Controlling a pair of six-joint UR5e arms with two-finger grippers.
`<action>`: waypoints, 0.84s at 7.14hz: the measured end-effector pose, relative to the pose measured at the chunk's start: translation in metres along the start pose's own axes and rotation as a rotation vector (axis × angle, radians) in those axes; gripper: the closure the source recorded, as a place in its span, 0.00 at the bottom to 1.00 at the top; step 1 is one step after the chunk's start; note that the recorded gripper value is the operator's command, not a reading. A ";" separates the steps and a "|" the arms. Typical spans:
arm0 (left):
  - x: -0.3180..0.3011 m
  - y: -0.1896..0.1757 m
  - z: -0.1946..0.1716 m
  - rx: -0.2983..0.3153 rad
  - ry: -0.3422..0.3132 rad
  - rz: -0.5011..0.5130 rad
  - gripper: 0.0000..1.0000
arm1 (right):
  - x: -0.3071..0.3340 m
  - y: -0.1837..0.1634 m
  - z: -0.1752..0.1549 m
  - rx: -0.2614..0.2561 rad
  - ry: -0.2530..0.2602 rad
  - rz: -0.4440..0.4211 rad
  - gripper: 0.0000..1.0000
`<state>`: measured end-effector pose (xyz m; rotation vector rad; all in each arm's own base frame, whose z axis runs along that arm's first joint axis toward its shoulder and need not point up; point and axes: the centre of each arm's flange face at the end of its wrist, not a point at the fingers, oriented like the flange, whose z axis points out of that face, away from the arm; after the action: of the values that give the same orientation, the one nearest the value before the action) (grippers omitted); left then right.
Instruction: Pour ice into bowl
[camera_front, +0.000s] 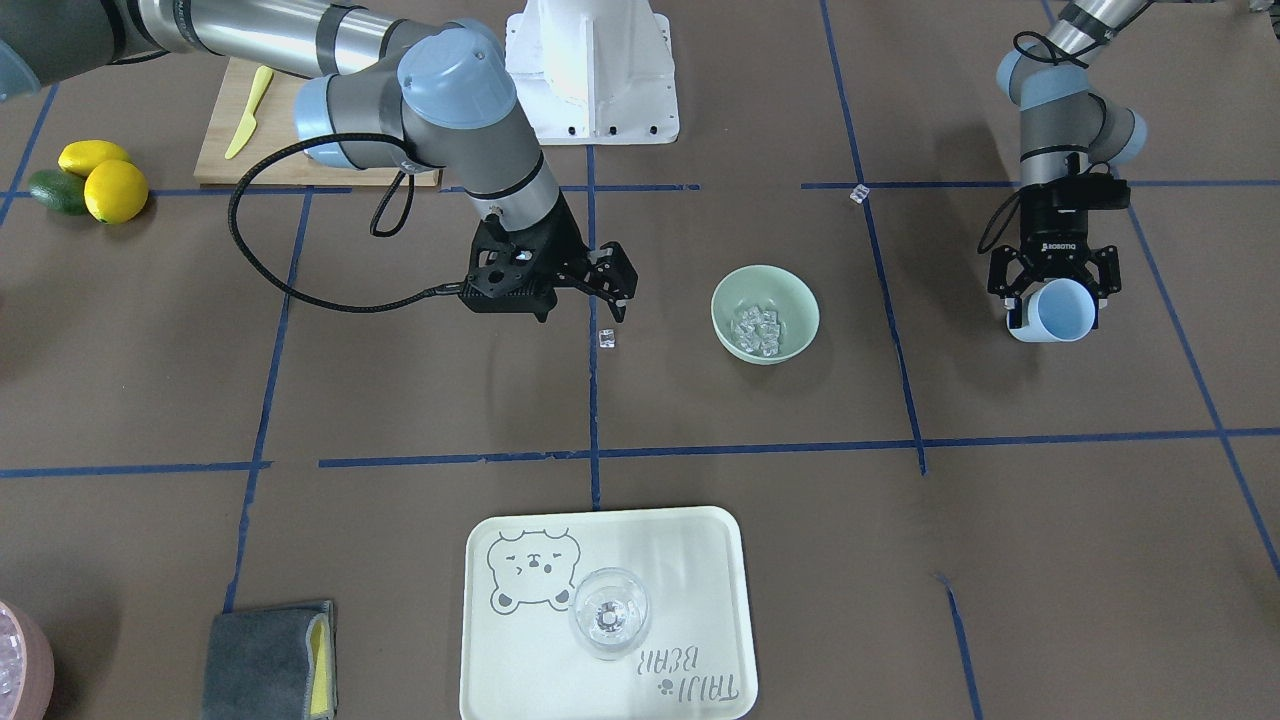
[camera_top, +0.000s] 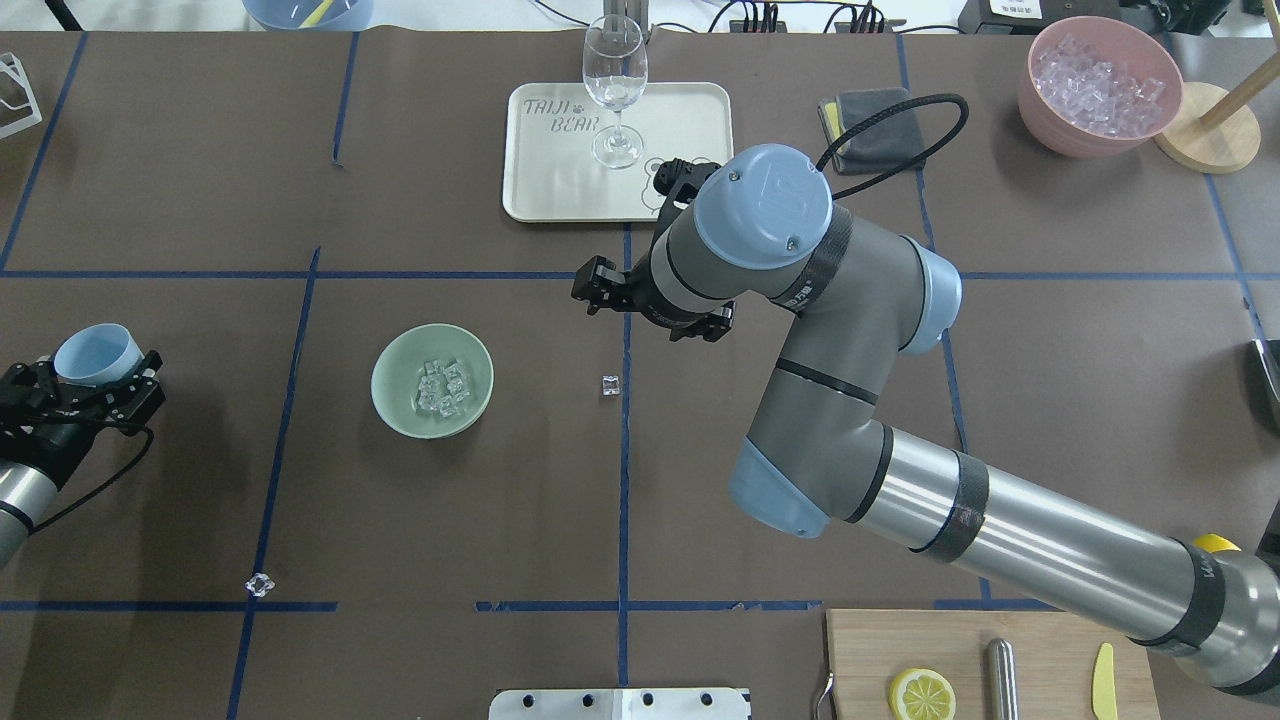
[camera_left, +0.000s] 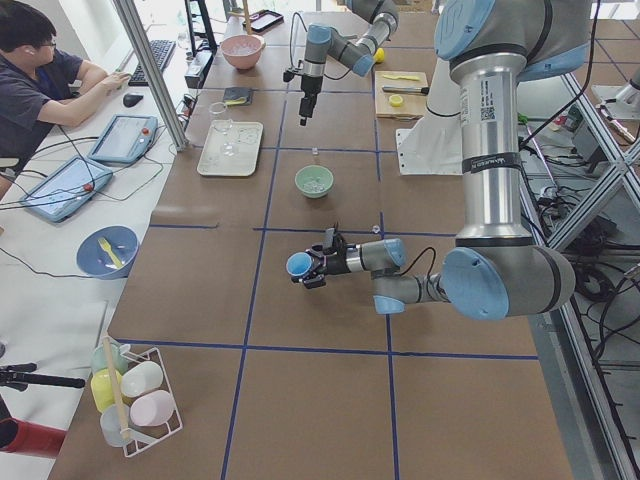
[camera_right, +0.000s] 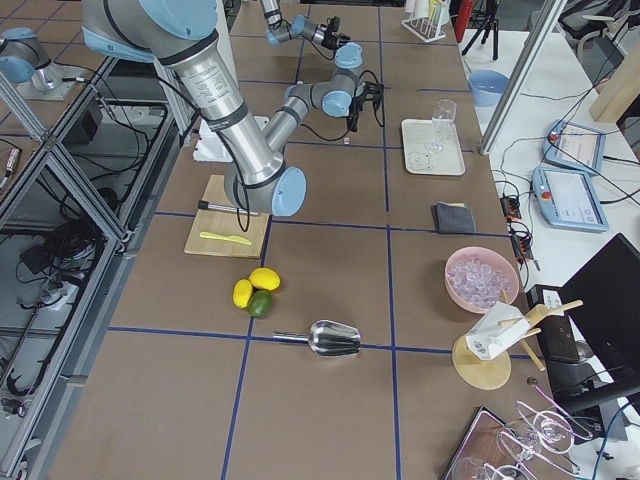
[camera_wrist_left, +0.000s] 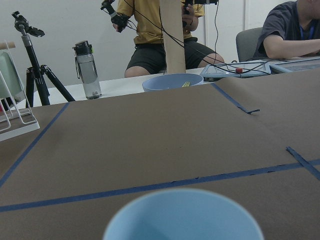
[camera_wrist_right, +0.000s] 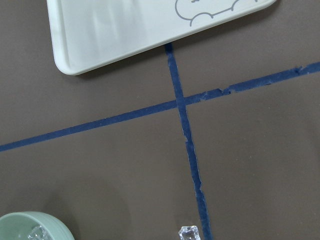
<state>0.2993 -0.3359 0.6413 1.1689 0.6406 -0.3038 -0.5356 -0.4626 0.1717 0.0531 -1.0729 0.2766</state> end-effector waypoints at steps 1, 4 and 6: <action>-0.001 -0.002 0.001 -0.006 0.004 0.002 0.00 | 0.000 0.000 0.000 0.000 0.000 0.000 0.00; -0.005 -0.005 -0.001 -0.022 0.014 0.003 0.00 | 0.001 0.000 0.001 -0.001 0.003 0.001 0.00; -0.006 -0.006 -0.002 -0.021 0.013 0.000 0.00 | 0.002 0.000 0.002 -0.001 0.005 0.002 0.00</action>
<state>0.2905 -0.3374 0.6402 1.1515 0.6533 -0.2890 -0.5363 -0.4630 0.1747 0.0503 -1.0682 0.2784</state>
